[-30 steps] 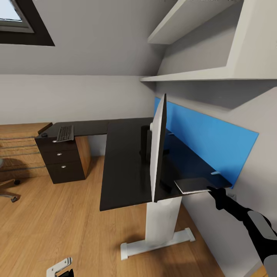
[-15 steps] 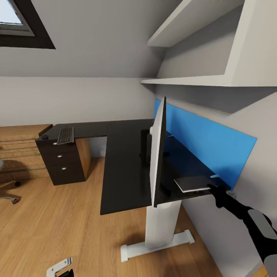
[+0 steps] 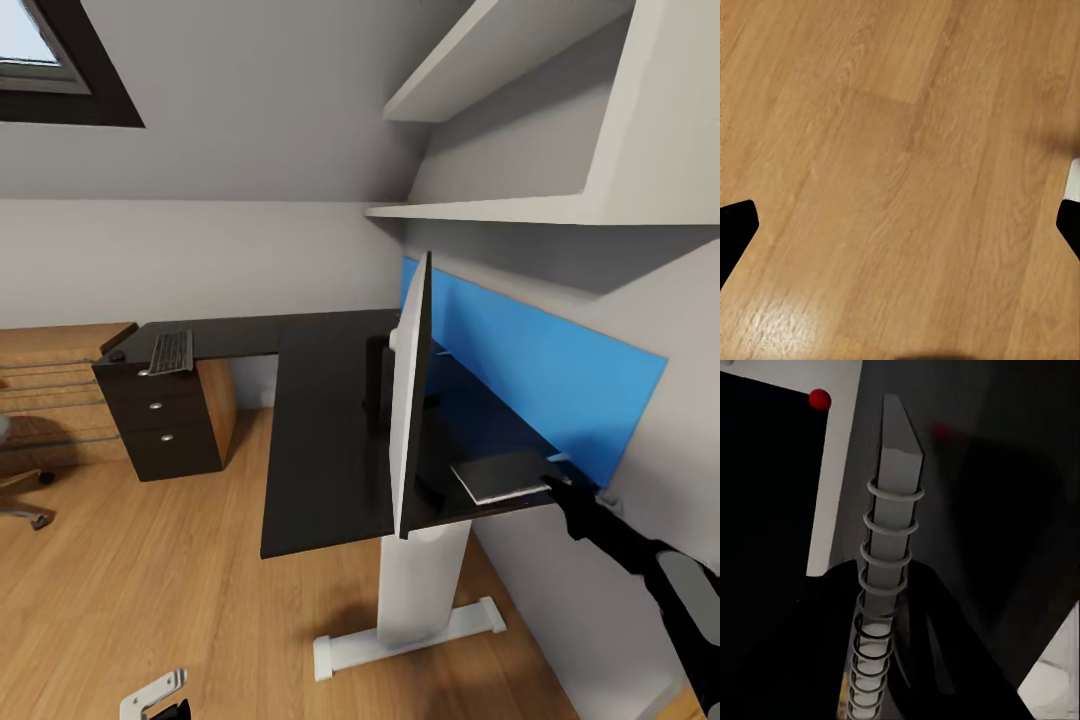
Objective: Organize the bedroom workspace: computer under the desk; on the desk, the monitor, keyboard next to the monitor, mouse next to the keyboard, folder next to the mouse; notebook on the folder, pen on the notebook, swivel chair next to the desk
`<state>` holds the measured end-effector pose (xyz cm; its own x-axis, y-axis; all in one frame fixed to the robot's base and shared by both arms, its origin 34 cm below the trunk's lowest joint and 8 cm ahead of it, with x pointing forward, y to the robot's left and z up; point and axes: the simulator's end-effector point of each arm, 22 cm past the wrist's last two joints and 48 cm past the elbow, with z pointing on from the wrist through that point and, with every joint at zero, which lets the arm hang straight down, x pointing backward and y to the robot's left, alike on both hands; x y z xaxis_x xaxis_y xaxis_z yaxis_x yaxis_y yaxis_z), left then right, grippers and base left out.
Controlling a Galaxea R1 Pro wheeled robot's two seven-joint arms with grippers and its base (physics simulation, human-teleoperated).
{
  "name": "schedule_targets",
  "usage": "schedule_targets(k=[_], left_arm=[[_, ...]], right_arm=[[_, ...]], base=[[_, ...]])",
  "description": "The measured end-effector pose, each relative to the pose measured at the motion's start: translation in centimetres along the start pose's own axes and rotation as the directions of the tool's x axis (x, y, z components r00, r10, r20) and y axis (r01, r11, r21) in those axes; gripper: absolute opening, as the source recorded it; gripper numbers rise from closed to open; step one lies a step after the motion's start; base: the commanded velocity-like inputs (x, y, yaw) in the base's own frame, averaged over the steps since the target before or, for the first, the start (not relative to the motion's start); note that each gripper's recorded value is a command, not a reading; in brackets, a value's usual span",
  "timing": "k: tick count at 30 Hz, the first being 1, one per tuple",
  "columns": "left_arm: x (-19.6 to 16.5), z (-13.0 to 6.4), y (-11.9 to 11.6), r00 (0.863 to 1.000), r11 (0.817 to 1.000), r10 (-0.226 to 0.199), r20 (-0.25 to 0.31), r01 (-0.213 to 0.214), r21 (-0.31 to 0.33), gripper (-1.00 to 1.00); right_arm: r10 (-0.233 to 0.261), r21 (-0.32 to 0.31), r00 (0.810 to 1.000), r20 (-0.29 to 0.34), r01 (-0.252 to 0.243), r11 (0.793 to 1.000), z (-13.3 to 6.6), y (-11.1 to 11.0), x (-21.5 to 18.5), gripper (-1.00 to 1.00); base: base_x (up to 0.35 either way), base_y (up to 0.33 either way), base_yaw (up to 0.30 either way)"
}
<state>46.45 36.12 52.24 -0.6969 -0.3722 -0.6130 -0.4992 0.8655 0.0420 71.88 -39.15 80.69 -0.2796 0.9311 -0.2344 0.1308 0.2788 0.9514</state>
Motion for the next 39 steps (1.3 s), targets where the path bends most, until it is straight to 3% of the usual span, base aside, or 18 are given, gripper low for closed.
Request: schedule_targets(k=[4,10,31,34,39], left_arm=[[0.0,0.0,0.0,1.000,1.000,0.000,0.000,0.000,0.000,1.00],[0.0,0.0,0.0,1.000,1.000,0.000,0.000,0.000,0.000,1.00],[0.0,0.0,0.0,1.000,1.000,0.001,-0.001,-0.001,0.000,1.00],[0.0,0.0,-0.1,1.000,1.000,0.001,-0.001,-0.001,0.000,1.00],[0.0,0.0,-0.1,1.000,1.000,0.001,-0.001,-0.001,0.000,1.00]], right_arm=[[-0.025,-0.001,1.000,-0.011,0.025,1.000,-1.6,-0.6,1.0,-1.00],[-0.063,-0.042,0.998,-0.018,0.062,0.997,-3.2,0.4,2.0,-1.00],[-0.078,-0.046,0.997,-0.023,0.077,0.996,-3.6,0.4,2.7,-1.00],[-0.104,-0.025,0.994,-0.027,0.103,0.994,-3.5,-0.1,2.9,-1.00],[-0.185,0.034,0.981,-0.051,0.187,0.982,-3.1,-1.7,4.1,-1.00]], base=[[-0.235,0.000,0.000],[-0.309,0.000,0.000],[-0.334,0.000,0.000],[-0.336,0.000,0.000],[-0.336,0.000,0.000]])
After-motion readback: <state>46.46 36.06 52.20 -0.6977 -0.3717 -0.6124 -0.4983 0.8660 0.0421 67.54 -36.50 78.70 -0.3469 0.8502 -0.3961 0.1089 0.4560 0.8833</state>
